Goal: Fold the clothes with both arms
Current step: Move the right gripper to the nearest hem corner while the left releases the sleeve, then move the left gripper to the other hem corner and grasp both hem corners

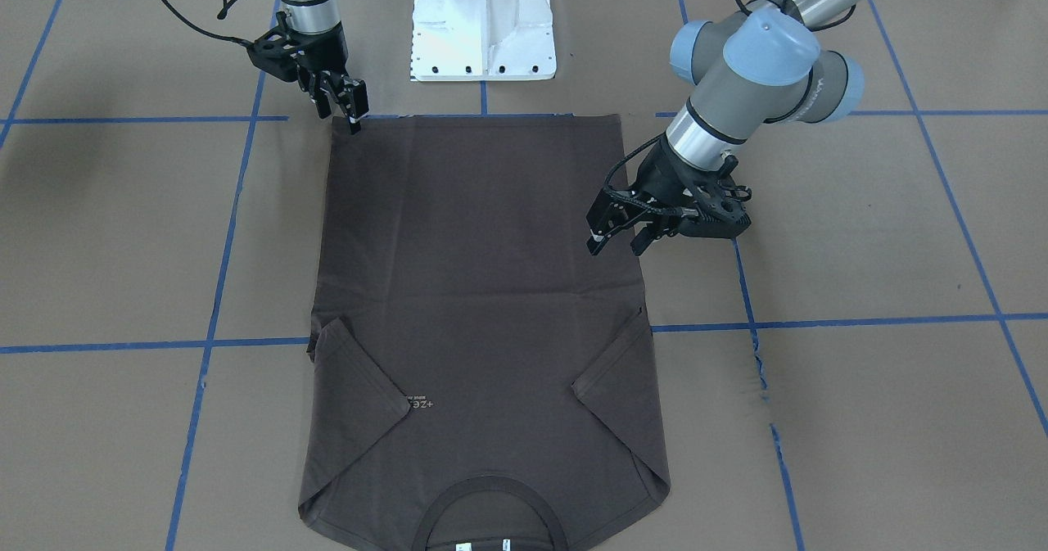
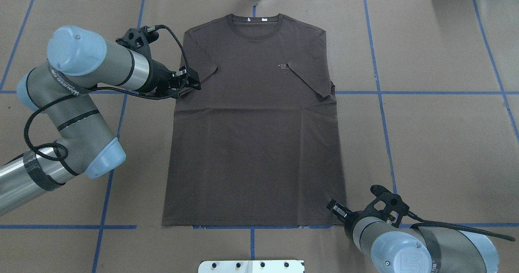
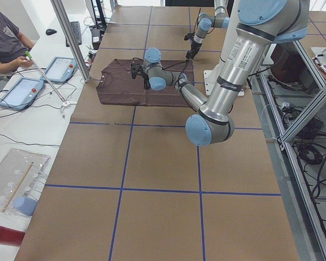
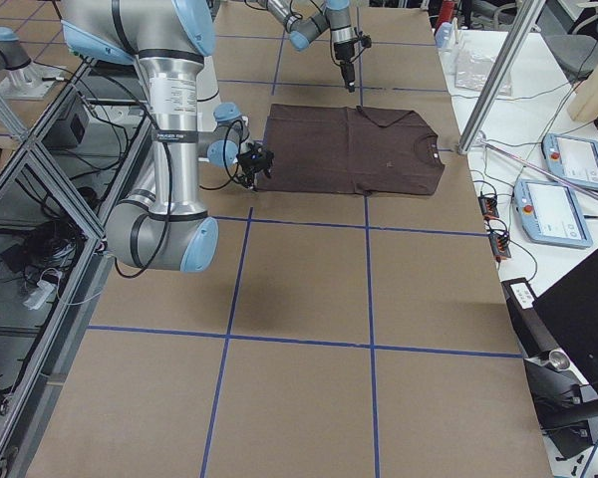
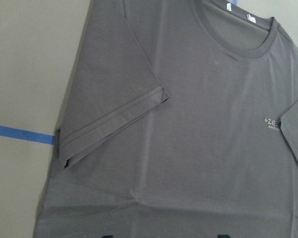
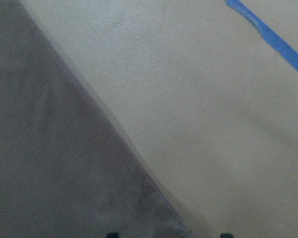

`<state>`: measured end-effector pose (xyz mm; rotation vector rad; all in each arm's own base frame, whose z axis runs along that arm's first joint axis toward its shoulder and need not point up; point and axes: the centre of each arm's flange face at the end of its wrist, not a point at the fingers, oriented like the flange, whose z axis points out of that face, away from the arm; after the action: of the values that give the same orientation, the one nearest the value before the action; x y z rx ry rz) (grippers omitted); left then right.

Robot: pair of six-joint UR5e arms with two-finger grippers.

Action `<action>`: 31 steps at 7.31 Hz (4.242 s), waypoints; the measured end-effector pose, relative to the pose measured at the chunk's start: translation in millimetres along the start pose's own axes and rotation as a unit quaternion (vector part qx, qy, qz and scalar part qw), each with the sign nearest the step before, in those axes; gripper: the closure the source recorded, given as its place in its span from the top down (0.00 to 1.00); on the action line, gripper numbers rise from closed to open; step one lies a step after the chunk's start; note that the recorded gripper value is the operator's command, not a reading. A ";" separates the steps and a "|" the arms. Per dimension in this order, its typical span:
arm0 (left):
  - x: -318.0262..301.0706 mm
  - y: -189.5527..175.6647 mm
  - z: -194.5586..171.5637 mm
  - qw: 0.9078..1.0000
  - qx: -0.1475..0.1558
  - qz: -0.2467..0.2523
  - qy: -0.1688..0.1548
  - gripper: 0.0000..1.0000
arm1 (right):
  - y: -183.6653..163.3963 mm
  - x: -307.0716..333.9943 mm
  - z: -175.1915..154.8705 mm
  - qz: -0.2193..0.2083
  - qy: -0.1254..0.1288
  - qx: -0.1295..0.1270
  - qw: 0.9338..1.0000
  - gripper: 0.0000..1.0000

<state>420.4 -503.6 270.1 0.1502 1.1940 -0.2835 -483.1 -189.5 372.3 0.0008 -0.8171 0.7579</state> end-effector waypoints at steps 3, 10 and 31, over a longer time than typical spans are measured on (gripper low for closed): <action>-3.6 0.3 1.1 1.000 0.000 0.001 -0.002 0.76 | -2.4 -0.2 -0.6 0.003 0.000 0.001 1.000 0.10; -16.8 93.9 -34.2 0.999 0.006 -0.045 -0.014 0.73 | -6.6 -4.6 -24.4 0.003 0.010 -0.012 1.000 0.00; -34.5 322.5 -70.6 0.979 -0.071 -0.117 -0.154 0.00 | 4.6 12.1 -91.2 -0.015 -0.004 -0.068 0.998 0.00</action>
<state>440.9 -172.3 265.6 -0.1561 0.9191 -0.4105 -420.5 -153.3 315.2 -0.1054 -0.8733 0.6735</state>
